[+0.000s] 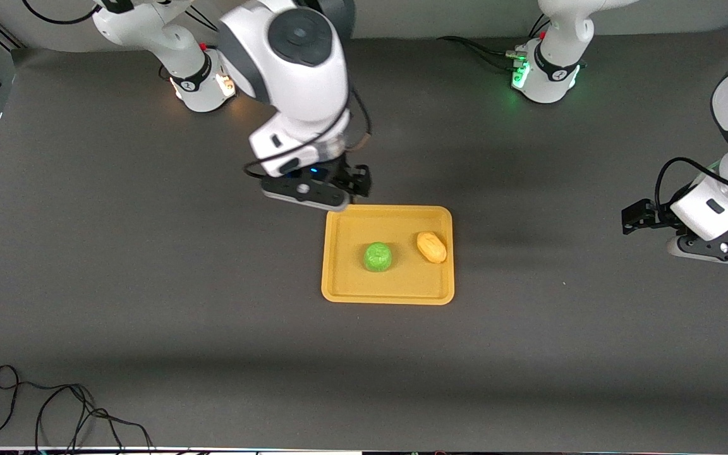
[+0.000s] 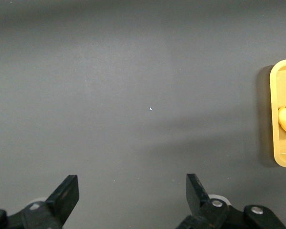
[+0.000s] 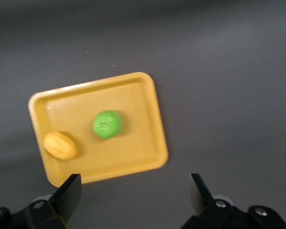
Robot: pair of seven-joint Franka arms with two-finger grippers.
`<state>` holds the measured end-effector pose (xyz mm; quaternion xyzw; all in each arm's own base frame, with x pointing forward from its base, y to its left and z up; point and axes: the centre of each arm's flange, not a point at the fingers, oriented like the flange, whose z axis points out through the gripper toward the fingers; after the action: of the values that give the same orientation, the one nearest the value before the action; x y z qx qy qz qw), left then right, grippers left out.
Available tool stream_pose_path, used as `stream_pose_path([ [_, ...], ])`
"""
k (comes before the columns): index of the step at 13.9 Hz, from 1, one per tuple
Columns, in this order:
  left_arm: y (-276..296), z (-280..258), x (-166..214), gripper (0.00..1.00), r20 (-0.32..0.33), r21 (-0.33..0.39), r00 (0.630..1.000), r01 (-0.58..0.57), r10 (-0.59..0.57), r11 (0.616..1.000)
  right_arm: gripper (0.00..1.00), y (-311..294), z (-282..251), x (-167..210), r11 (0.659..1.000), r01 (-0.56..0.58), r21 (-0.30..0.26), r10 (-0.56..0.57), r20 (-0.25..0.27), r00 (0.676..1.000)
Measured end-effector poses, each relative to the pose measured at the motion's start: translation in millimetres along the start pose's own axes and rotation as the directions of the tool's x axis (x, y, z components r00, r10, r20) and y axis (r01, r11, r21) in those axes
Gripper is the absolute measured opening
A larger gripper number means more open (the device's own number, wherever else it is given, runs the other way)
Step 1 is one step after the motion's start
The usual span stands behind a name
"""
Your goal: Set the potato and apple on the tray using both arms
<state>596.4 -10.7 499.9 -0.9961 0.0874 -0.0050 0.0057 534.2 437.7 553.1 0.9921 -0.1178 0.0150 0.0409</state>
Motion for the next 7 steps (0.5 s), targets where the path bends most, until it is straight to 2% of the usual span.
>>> stream_pose_path([
  [2, 0, 0, 0, 1.0, 0.0, 0.0, 1.0, 0.0, 0.0, 1.0, 1.0, 49, -14, 26, 0.999, 0.044, -0.027, -0.043, 0.035, 0.998],
  [5, 0, 0, 0, 1.0, 0.0, 0.0, 1.0, 0.0, 0.0, 1.0, 1.0, 161, -21, 81, 0.997, 0.08, 0.012, -0.081, 0.105, 0.991],
  [7, 0, 0, 0, 1.0, 0.0, 0.0, 1.0, 0.0, 0.0, 1.0, 1.0, 239, -23, 106, 0.994, 0.104, 0.038, -0.108, 0.128, 0.986],
])
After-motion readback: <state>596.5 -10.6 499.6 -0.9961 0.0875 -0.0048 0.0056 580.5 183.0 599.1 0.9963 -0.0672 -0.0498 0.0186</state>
